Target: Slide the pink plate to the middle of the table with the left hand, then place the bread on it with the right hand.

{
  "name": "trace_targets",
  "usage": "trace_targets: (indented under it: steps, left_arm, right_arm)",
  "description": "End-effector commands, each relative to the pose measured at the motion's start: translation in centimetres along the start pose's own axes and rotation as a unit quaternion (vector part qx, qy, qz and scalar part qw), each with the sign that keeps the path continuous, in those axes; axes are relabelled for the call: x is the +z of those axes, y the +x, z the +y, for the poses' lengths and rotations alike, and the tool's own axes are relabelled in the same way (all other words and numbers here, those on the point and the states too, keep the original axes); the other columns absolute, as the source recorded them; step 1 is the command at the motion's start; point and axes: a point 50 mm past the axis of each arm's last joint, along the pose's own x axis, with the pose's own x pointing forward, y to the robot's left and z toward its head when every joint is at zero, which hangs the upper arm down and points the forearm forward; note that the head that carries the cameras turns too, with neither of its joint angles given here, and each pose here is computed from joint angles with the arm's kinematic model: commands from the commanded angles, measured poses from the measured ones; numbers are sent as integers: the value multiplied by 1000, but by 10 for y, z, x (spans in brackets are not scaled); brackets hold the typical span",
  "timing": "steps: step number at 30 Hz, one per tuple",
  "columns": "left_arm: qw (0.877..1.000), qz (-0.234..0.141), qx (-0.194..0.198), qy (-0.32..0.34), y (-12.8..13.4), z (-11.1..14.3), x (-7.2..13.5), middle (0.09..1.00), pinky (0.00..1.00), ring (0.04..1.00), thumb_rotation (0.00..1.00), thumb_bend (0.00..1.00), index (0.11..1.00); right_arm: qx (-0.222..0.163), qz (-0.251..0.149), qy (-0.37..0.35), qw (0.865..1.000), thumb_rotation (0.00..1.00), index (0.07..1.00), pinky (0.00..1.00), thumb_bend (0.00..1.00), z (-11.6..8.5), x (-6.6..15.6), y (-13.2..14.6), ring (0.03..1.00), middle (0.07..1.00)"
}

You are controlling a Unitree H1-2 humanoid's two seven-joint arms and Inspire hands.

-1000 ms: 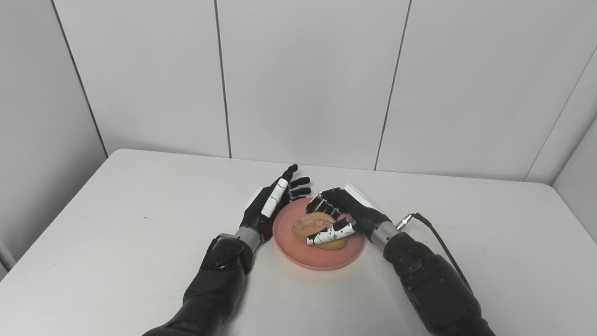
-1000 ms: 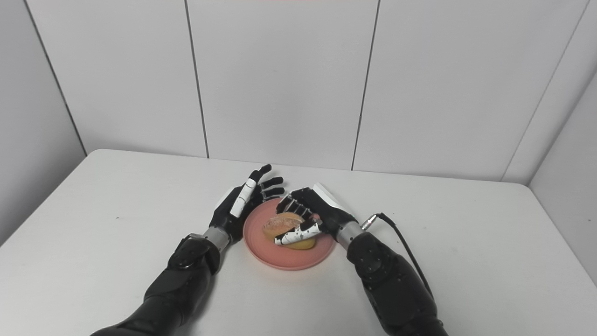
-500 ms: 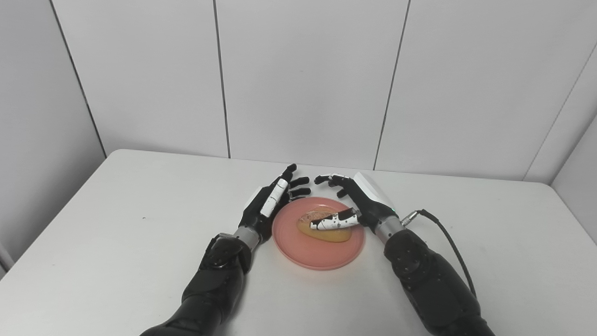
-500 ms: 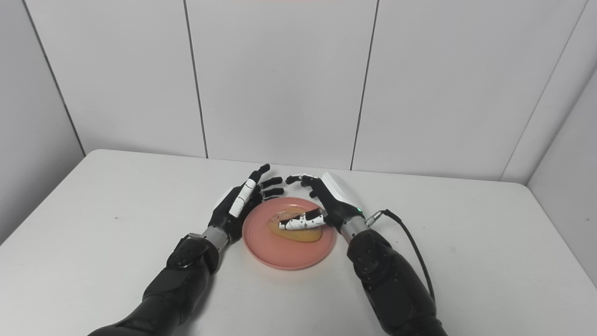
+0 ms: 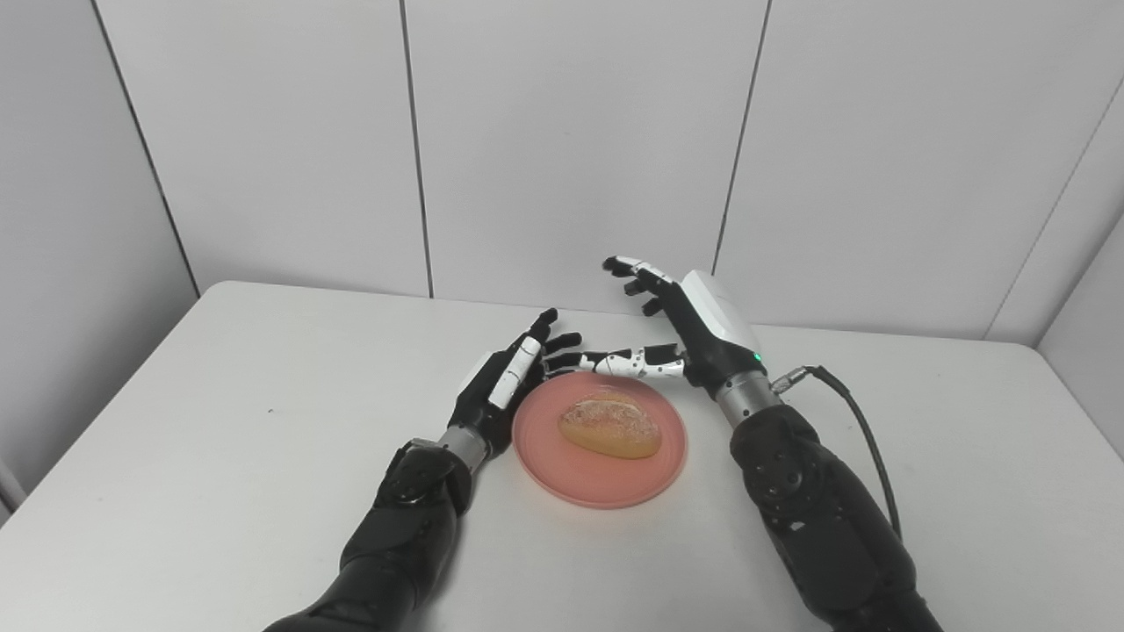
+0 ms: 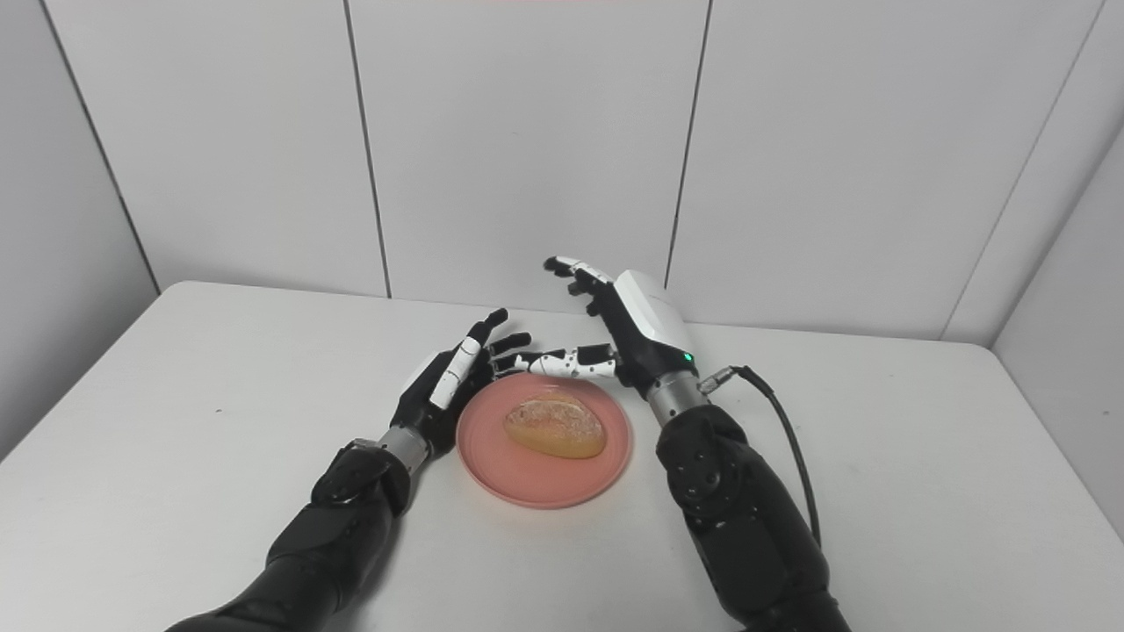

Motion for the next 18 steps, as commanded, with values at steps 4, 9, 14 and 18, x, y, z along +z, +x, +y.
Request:
trace_targets:
  steps: [4,9,14,18]
  left_arm:
    - [998,-32,47,-1,-10,-3,-7,917,837,881,822,872,999]
    - [992,-66,104,41,-12,-13,-3,976,975,962,852,833,1000]
    - [977,-72,170,105,-14,-18,-2,1000,1000,1000,979,764,1000]
    - [970,-72,196,124,-14,-17,-3,1000,1000,1000,998,738,1000]
  right_arm:
    - [-77,-19,91,993,996,967,804,816,1,-7,-2,869,898]
    - [-100,-4,176,979,1000,964,870,809,8,-32,-10,909,945]
    - [-137,42,235,961,1000,959,872,849,15,-45,-15,906,935]
    - [-150,71,250,954,1000,958,850,809,22,-52,-18,902,930]
